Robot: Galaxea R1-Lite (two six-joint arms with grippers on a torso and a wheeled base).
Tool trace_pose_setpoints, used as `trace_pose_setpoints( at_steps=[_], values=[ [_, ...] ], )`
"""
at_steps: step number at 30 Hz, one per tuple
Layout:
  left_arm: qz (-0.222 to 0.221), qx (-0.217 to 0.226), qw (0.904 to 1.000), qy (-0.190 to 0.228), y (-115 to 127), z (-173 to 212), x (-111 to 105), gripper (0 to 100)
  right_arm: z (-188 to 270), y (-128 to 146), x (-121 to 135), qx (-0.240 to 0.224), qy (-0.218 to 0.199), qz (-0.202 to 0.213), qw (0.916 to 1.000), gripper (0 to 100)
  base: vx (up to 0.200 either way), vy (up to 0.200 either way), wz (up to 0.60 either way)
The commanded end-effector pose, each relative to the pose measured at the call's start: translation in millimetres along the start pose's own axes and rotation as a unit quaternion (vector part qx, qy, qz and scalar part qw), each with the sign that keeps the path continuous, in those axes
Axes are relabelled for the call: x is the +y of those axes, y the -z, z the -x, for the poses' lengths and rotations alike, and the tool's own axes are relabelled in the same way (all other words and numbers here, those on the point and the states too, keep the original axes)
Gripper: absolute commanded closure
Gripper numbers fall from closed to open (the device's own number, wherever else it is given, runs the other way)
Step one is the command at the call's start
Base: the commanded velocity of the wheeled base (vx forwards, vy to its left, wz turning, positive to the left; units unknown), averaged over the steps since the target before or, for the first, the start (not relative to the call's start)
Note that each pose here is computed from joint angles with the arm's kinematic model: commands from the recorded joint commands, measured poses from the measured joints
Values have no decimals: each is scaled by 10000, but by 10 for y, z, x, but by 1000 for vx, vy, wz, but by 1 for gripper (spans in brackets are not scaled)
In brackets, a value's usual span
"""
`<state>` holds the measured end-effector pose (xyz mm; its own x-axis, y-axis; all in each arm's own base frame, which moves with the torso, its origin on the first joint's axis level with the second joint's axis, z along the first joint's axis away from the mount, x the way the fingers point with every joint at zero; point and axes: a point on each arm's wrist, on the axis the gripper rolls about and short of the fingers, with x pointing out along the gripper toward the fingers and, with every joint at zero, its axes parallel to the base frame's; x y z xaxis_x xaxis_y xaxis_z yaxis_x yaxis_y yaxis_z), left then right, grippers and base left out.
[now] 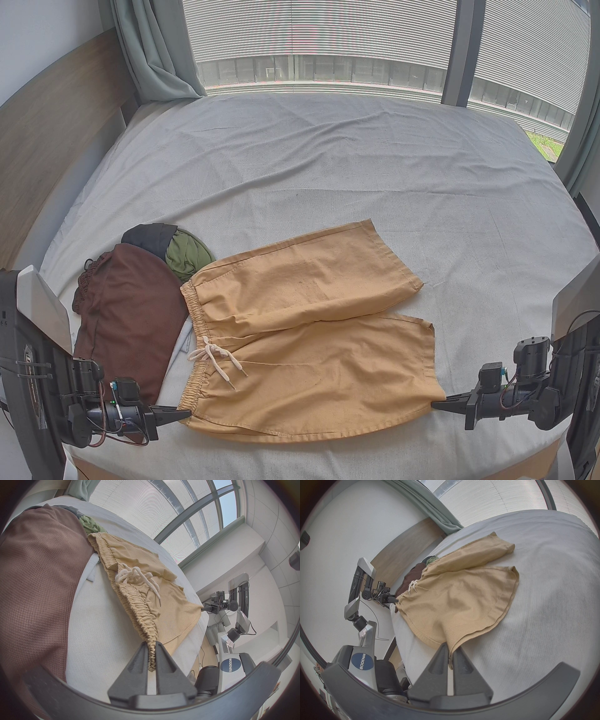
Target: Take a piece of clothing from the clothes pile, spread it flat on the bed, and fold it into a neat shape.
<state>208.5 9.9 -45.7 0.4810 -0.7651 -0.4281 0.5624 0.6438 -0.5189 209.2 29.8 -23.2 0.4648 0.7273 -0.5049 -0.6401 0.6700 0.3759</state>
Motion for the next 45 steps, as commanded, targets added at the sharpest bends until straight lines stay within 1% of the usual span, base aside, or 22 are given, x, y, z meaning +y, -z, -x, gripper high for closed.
trace_pose_setpoints(
  at_steps=[1,12,14,19,26,30,34,39,41,42,45],
  values=[
    [-16,-56,10000,33,-53,27,-64,100,43,-47,49,-113,-14,66,9999,100,0,0,0],
    [-49,-204,9997,86,-149,17,-62,100,38,-61,52,-141,-29,98,9998,100,0,0,0],
    [8,-242,9997,98,-176,16,-64,100,38,-70,53,-178,-55,115,9998,100,0,0,0],
    [34,-482,9987,139,-344,26,-94,100,64,-230,65,-533,-67,131,9985,100,0,0,0],
    [190,-797,9962,310,-598,60,-236,100,139,-533,114,-1126,-108,57,9936,100,0,0,0],
    [238,-853,9955,331,-642,55,-232,100,159,-593,131,-1241,-134,57,9922,100,0,0,0],
    [206,-892,9953,329,-668,50,-216,100,166,-608,140,-1270,-139,92,9918,100,0,0,0],
    [131,-983,9946,312,-728,35,-173,100,214,-675,177,-1415,-147,161,9897,100,0,0,0],
    [164,-1007,9943,314,-743,36,-167,100,217,-702,171,-1466,-148,154,9890,100,0,0,0],
    [251,-1017,9940,326,-752,38,-169,100,218,-732,173,-1517,-158,134,9882,100,0,0,0],
    [281,-1057,9934,332,-781,36,-157,100,207,-770,158,-1575,-167,140,9873,100,0,0,0]
  ],
)
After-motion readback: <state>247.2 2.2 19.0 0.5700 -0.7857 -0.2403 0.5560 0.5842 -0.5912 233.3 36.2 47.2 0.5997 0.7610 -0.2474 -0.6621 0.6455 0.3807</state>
